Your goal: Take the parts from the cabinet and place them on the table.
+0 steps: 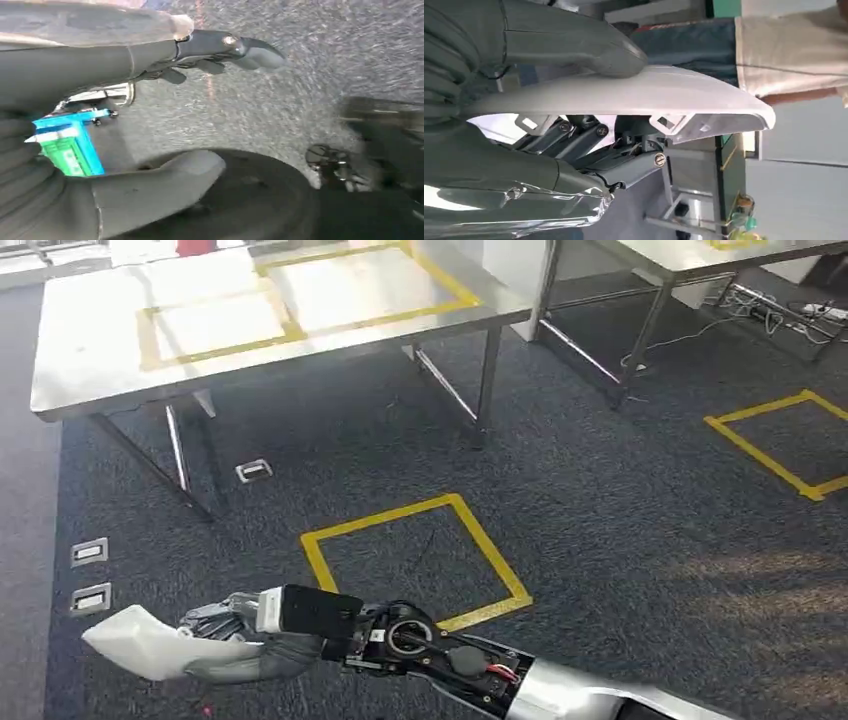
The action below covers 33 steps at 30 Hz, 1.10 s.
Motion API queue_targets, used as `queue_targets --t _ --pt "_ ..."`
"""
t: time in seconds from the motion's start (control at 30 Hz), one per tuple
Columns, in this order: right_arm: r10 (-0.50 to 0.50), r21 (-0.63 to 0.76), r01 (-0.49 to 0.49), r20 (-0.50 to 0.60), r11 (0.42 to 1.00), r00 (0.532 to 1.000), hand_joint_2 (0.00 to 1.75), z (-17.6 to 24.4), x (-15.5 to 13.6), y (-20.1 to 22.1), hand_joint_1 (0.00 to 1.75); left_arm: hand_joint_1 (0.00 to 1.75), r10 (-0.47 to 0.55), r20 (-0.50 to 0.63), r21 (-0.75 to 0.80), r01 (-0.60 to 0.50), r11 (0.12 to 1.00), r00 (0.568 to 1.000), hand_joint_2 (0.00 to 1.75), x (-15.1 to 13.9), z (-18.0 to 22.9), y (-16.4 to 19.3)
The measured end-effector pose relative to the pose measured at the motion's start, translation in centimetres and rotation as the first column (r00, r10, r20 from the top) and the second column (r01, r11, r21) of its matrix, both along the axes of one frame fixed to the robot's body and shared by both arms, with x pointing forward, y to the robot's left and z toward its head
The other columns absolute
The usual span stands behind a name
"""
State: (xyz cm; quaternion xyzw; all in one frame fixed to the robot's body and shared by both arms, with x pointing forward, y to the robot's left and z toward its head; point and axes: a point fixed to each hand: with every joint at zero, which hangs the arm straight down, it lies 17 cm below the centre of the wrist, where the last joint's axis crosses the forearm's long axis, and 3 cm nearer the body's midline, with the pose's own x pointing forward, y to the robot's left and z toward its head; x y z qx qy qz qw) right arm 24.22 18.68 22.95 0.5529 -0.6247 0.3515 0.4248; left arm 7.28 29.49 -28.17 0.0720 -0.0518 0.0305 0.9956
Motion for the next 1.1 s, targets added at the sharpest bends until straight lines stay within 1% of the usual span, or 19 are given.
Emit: queue_targets --t 0.03,0.07,0.3,0.53,1.1 --pt "-0.008 -0.008 0.008 -0.003 1.000 1.000 1.75 -0.4 0.2 -0.3 1.75 0.00 0.001 -0.013 0.000 -0.001 1.000 1.000 1.75 -0.7 -0.1 0.0" --pt "-0.011 -0.007 0.011 -0.008 1.000 1.000 1.75 -0.5 0.2 -0.3 1.75 0.00 -0.002 -0.015 0.001 0.002 1.000 1.000 1.75 -0.8 -0.1 0.0" --pt "-0.013 0.009 0.013 -0.001 1.000 1.000 1.75 0.2 0.2 -0.3 1.75 0.00 0.009 0.001 0.006 -0.009 1.000 1.000 1.75 0.9 0.1 0.0" --pt "-0.013 0.006 0.013 -0.007 1.000 1.000 1.75 0.0 0.3 -0.5 1.75 0.00 0.010 0.002 -0.002 -0.010 1.000 1.000 1.75 0.8 0.1 -0.6" --pt "-0.012 0.010 0.012 -0.003 1.000 1.000 1.75 0.2 0.4 -0.5 1.75 0.00 0.008 0.014 0.002 -0.008 1.000 1.000 1.75 1.5 0.2 -0.4"
